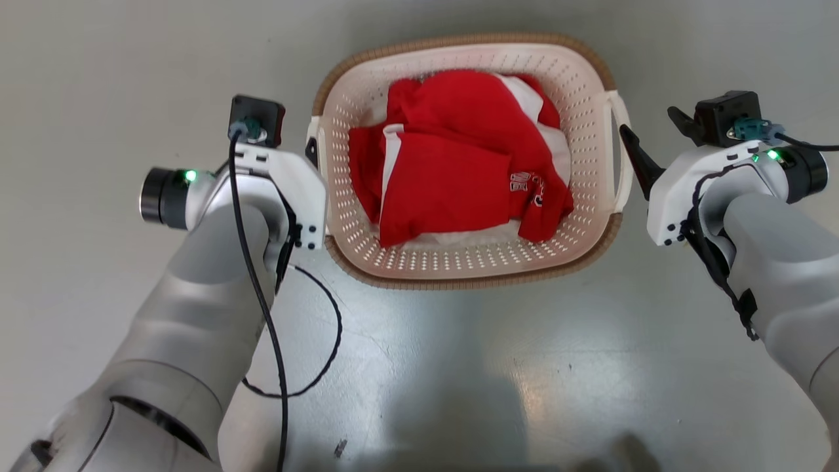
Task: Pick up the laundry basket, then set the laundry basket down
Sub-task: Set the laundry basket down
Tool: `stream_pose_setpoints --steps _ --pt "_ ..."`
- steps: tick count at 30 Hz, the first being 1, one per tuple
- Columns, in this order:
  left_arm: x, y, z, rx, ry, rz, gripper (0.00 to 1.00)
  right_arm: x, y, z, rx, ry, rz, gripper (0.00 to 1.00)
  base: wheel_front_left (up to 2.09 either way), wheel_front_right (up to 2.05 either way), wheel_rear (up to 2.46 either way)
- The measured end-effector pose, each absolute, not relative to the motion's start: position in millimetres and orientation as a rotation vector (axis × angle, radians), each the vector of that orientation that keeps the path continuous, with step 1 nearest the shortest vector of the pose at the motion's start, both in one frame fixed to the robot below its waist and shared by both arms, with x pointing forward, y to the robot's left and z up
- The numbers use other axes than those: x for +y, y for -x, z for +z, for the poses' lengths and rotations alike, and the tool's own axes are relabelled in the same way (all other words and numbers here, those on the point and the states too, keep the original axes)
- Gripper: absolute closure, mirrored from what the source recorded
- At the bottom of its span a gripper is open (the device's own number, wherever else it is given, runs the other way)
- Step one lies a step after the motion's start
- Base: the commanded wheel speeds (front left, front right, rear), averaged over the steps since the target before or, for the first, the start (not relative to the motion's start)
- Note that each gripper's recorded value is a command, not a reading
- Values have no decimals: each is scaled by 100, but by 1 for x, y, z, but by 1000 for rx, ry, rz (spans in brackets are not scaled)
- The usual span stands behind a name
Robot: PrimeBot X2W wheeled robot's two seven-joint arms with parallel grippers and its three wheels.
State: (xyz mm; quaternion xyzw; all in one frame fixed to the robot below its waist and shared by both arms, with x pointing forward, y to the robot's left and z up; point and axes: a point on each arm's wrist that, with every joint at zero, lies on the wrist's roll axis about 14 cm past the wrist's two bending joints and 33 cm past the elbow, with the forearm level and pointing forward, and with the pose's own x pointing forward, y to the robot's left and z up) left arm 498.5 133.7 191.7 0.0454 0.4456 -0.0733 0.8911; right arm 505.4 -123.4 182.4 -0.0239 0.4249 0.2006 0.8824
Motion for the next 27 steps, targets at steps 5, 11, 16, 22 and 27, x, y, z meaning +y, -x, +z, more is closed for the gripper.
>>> stream_pose_setpoints --steps 5,11,16,22,27 --pt "135 -495 213 857 -61 -129 0 -125 -517 211 820 27 389 0 0 0 0" --pt "138 -495 243 775 -27 -107 0 -129 -535 257 703 -2 367 0 0 0 0" --pt "148 -483 280 707 -2 -85 0 -143 -535 315 563 -7 334 0 0 0 0" --pt "155 -475 329 579 49 -67 0 -158 -515 366 440 7 297 0 0 0 0" --pt "169 -445 349 540 43 -45 0 -164 -486 394 377 12 272 0 0 0 0"
